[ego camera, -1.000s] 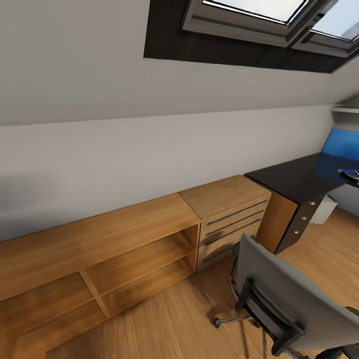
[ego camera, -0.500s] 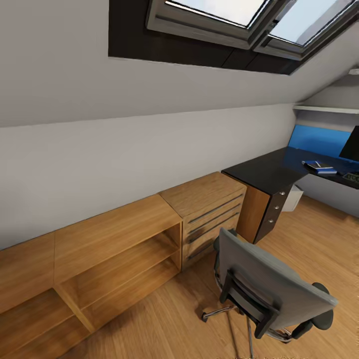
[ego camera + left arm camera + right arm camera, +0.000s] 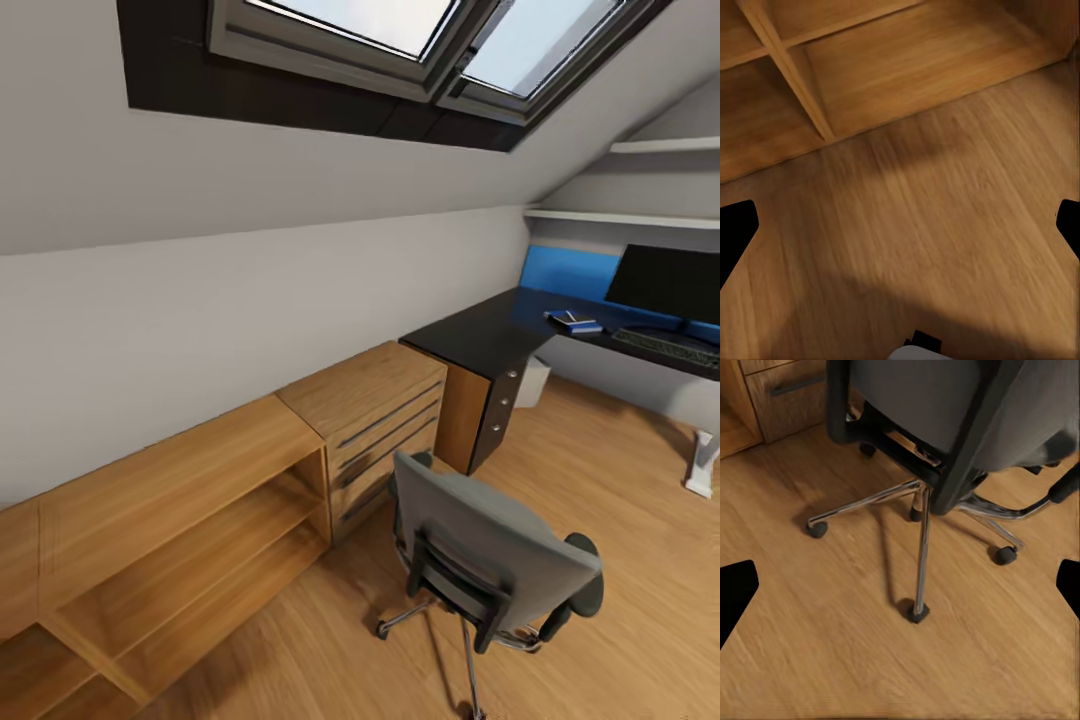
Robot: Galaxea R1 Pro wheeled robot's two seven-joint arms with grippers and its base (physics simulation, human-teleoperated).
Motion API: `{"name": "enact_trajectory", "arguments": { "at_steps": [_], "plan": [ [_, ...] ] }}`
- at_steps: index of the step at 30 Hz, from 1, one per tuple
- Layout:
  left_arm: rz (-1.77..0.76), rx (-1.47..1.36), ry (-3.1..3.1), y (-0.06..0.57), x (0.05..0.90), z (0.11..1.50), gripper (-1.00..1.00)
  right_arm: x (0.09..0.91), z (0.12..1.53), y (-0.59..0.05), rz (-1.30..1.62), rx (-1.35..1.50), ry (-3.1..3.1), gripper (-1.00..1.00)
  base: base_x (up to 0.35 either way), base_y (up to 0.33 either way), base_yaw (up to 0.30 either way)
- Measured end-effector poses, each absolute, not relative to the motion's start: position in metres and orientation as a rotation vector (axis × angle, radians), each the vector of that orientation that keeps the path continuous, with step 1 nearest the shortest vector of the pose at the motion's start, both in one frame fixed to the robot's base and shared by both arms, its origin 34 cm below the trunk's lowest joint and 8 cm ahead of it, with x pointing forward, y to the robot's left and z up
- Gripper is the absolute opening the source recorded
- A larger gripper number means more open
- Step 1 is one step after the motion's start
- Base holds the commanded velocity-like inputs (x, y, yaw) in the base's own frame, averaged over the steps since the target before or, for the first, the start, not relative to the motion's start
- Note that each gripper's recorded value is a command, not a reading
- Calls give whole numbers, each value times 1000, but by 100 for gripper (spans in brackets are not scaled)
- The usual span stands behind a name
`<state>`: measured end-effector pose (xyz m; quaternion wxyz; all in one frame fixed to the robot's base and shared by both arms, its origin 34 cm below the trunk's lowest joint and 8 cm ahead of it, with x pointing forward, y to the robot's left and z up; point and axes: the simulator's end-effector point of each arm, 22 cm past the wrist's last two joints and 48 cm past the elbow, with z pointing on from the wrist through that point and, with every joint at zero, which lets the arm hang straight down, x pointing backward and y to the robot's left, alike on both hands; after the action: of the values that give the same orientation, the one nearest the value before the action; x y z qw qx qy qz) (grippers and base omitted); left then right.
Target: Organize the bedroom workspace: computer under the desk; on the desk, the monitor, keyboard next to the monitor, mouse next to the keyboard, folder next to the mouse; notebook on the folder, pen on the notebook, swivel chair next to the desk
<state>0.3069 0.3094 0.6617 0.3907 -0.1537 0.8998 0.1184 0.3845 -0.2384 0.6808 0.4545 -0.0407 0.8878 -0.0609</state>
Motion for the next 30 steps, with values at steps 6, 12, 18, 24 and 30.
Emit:
{"name": "enact_trajectory", "arguments": {
  "at_steps": [6, 12, 18, 24, 30],
  "plan": [
    [300, -390, 2286, 309, 307, 662, 100, 385, 681, -238, -150, -100, 2190, 100, 0, 0, -298],
    [301, -390, 2287, 309, 307, 662, 100, 384, 681, -238, -150, -100, 2190, 100, 0, 3, -298],
    [300, -390, 2286, 309, 307, 662, 100, 384, 681, -238, -150, -100, 2190, 100, 49, 171, -298],
    [300, -390, 2285, 309, 307, 662, 100, 384, 681, -238, -150, -100, 2190, 100, 135, 286, -298],
    [300, -390, 2286, 309, 307, 662, 100, 384, 681, -238, -149, -101, 2190, 100, 146, 276, -298]
  ]
}}
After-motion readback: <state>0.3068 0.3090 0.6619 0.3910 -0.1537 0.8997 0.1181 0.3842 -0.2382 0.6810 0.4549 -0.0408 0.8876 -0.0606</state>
